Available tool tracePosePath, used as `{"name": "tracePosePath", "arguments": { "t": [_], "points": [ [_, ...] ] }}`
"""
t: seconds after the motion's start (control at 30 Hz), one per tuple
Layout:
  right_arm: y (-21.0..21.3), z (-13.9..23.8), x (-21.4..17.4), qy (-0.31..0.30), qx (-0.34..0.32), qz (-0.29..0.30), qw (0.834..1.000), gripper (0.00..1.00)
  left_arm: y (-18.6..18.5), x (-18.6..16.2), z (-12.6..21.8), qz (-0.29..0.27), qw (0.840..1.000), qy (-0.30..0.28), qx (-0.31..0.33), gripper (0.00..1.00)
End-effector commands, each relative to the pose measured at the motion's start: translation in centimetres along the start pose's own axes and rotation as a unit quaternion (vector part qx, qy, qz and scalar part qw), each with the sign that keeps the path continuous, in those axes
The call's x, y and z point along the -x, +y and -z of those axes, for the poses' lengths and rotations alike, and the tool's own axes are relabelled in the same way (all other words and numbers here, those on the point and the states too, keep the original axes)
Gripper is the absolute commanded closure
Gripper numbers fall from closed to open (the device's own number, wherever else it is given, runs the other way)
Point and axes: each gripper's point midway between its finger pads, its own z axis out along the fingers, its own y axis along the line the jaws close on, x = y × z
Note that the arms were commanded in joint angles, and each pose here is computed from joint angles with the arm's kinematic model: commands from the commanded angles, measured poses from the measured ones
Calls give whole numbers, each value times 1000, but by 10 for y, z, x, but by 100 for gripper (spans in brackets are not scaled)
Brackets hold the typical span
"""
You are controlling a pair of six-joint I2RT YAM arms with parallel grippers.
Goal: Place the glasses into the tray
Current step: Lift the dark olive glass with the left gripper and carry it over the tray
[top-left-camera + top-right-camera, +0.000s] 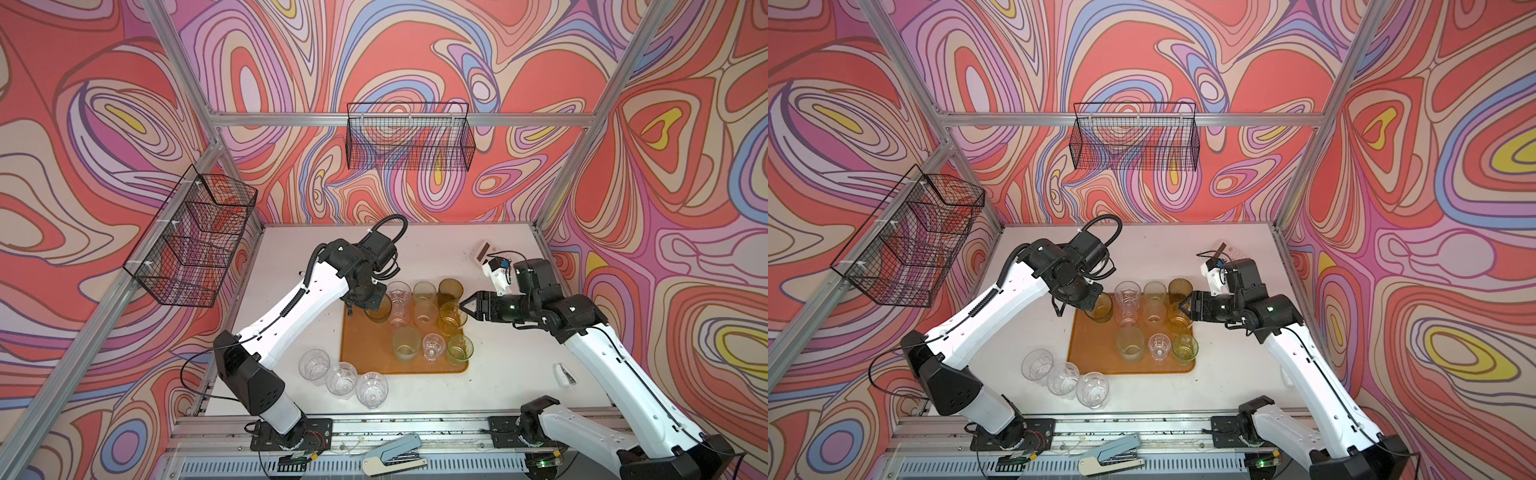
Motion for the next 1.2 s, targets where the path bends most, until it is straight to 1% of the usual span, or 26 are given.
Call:
{"name": "tracePosePath", "arguments": {
  "t": [0.0,0.27,0.63,0.97,1.17],
  "points": [
    [7,3,10,-13,12,2,1000,30,12,4,1,2,1000,-4,5,100],
    [9,-1,13,-13,17,-2,1000,30,28,7,-15,17,1000,18,1,100],
    [7,-4,13,-15,19,-1,1000,30,58,7,-37,56,998,42,2,100],
    [6,-6,11,-15,22,-1,1000,30,81,16,-49,108,993,42,-3,100],
    [6,-7,12,-17,23,-1,1000,30,83,25,-57,109,993,46,0,100]
  ]
}}
